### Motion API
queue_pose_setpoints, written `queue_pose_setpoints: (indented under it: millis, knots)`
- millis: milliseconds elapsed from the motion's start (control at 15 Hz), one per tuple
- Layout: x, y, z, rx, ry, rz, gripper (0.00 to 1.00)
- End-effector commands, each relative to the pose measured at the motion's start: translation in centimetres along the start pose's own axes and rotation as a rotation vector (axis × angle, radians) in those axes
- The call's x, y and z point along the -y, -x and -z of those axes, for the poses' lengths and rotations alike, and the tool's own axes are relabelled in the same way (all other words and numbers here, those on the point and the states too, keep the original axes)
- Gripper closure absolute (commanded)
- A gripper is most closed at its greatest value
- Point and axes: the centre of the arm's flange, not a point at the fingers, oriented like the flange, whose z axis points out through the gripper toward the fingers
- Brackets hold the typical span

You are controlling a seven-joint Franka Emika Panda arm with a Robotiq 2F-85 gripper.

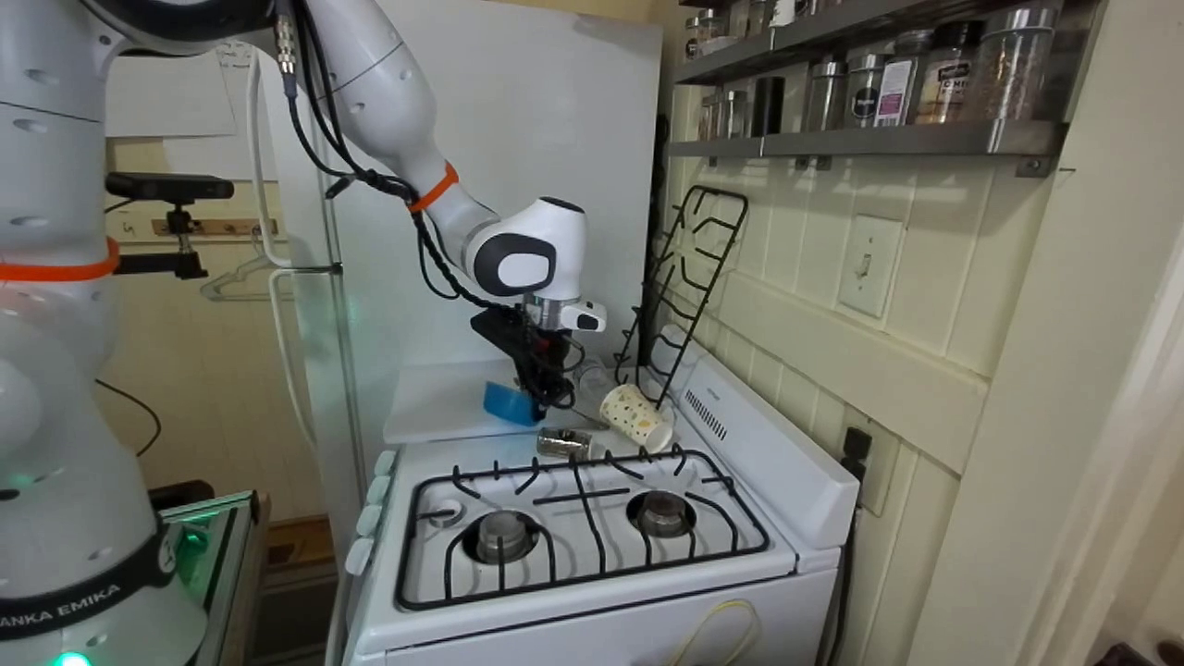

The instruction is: Put the spoon in the bowl

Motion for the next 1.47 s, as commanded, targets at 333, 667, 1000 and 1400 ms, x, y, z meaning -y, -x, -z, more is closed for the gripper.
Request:
queue_pose_setpoints:
  millis: [333,667,1000,1400]
  knots:
    - [2.9,-3.3,-0.6,-0.151,0.031,0.218,0.98]
    - [3.6,-6.5,-2.5,-0.124,0.019,0.357,0.98]
    - [3.7,-8.4,-2.3,-0.124,-0.005,0.463,0.7]
    - [2.7,-5.5,-0.8,-0.052,-0.06,0.488,0.31]
